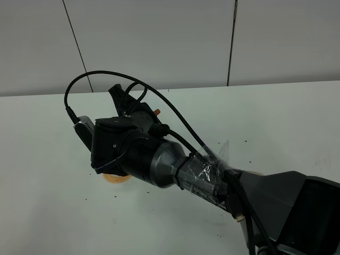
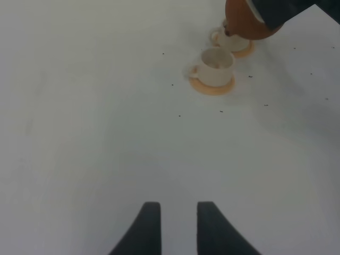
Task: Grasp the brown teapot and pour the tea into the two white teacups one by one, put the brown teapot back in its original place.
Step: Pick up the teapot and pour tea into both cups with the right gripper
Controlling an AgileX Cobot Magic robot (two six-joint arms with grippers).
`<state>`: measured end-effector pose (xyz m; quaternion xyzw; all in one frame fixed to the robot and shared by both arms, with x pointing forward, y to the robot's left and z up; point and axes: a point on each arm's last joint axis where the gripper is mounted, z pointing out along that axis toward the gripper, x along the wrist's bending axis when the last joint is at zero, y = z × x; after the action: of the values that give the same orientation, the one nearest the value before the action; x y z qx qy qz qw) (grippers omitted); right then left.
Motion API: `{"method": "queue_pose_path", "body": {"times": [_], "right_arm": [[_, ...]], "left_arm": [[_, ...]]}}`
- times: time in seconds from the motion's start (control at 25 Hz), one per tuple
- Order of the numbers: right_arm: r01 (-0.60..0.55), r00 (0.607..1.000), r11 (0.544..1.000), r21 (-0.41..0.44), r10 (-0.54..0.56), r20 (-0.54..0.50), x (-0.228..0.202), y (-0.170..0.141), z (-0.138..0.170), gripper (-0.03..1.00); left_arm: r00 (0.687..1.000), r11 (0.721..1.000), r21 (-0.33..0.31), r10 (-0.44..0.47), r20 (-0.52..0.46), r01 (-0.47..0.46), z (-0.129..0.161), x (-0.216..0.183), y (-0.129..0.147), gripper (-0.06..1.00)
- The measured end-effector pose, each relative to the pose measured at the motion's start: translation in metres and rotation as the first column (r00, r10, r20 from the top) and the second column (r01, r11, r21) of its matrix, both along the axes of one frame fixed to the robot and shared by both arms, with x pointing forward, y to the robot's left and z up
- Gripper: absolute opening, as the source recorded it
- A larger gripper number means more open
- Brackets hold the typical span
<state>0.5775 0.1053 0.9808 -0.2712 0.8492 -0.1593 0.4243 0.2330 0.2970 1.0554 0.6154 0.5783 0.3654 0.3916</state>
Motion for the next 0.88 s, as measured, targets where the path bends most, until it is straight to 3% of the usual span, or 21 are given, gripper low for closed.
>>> {"method": "queue_pose_path", "body": {"times": [0.36,0.88], "right_arm": [[-0.011,1.000,0.999,-0.049,0.011,-0.015,0.002,0.002,-0.019,0.09],[-0.028,0.999,0.997,-0.073,0.030,0.037,0.002,0.004,-0.015,0.09]], "left_arm": [[1.000,1.000,0.000,0.000,0.000,0.000,0.000,0.000,0.000,0.24],[1.000,1.000,0.000,0.000,0.000,0.000,0.000,0.000,0.000,0.24]]}}
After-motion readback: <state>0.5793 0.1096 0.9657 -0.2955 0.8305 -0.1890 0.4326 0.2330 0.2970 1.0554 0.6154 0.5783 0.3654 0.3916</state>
